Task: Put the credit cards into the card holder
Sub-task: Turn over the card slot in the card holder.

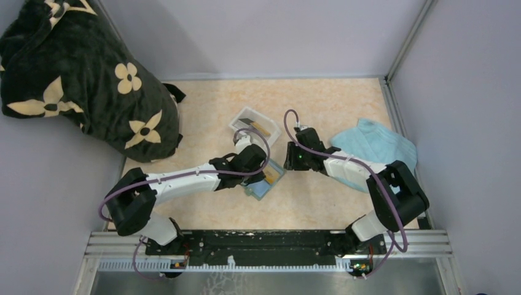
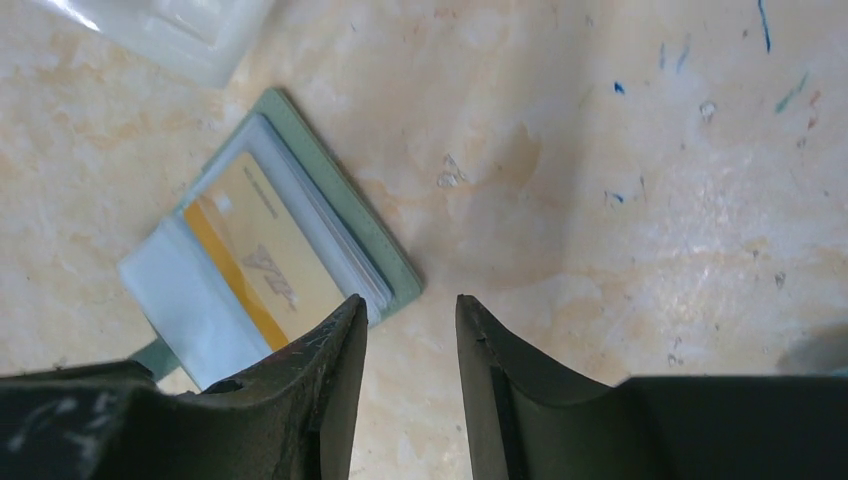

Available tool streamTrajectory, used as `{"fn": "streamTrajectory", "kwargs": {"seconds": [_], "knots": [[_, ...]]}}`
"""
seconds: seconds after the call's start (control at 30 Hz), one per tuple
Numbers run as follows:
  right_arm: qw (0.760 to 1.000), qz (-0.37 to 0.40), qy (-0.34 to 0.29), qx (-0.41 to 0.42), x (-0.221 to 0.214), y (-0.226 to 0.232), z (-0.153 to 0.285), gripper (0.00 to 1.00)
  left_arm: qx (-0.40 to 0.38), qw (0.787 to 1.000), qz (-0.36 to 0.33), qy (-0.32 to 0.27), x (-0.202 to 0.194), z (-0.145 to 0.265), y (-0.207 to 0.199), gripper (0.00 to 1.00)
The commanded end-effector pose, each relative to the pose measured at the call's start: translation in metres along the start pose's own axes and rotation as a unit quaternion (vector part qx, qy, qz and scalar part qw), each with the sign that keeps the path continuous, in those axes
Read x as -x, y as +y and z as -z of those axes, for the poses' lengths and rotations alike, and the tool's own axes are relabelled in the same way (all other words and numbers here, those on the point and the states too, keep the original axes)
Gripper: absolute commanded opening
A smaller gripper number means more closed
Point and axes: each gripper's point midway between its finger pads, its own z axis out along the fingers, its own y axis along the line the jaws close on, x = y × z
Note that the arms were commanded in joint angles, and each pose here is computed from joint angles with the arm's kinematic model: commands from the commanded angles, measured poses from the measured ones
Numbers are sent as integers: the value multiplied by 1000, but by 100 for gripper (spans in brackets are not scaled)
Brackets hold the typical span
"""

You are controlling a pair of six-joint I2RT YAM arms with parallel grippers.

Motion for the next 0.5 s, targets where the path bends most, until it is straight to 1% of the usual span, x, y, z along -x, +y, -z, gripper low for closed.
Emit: {"fn": "streamTrajectory", "kwargs": {"seconds": [0.0,0.07,0.3,0.47], "knots": [[998,9,-50,21,38,20,-5,38,0,1000,-20,23,-18,-8,0,3],[999,10,-50,19,40,21,-9,36,10,999,-27,30,-22,-12,2,0],[999,12,-45,18,45,23,-21,31,60,996,-41,42,-30,-22,19,0],[999,13,-39,21,45,25,-28,29,77,995,-44,45,-33,-29,24,0]]}}
